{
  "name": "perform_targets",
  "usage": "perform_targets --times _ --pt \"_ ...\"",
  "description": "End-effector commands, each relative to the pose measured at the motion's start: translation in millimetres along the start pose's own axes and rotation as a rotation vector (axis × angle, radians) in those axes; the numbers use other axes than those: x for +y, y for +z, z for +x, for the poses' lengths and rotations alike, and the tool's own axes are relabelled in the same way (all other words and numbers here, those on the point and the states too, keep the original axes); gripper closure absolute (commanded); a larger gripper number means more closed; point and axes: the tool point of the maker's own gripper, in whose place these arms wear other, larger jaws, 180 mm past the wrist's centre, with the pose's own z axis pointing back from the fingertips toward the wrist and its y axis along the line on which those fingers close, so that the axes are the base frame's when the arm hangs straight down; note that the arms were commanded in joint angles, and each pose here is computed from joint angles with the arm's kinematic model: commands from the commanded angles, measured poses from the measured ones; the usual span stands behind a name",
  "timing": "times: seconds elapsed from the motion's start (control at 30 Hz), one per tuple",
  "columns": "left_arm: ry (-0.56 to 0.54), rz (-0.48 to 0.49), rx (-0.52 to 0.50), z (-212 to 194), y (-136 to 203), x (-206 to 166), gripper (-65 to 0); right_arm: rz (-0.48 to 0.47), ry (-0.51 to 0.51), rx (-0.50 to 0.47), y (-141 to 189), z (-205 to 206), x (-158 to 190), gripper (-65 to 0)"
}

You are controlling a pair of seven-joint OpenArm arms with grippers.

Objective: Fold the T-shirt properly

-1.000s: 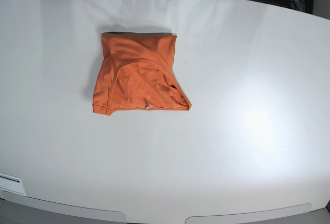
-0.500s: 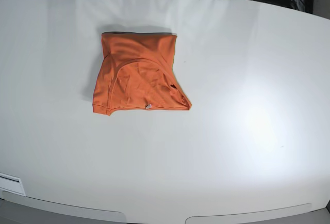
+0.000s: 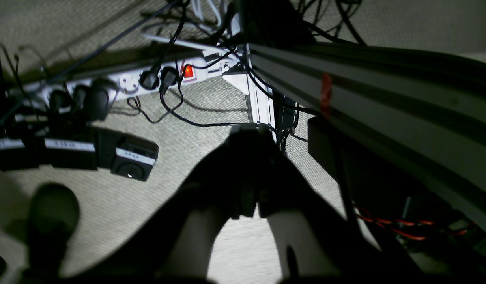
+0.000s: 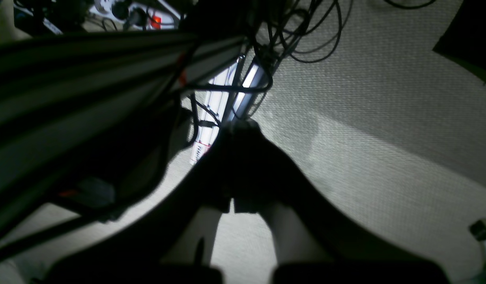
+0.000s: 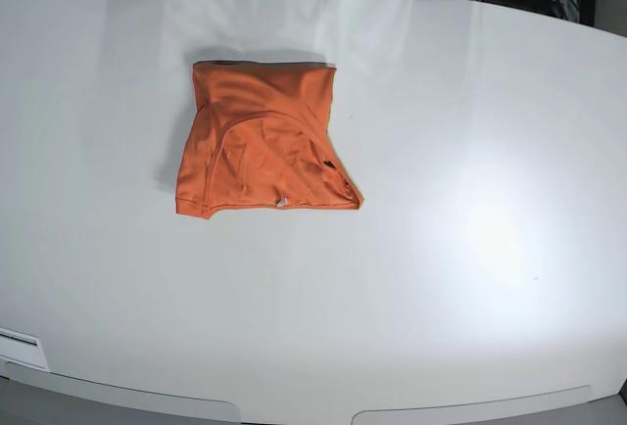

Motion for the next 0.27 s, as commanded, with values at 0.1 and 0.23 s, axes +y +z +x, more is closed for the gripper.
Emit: perform_targets --times 0.1,0.23 --pt "-0.020 -0.048 -0.010 5.2 -3.1 -19.1 0.0 -0.017 0.023 -0.005 0.1 1.0 -1.6 0.0" --pt "-0.033 -0.055 -0.014 9.3 -4.1 -21.5 0.0 -0.006 0.035 -0.002 -0.9 0.5 5.7 0.0"
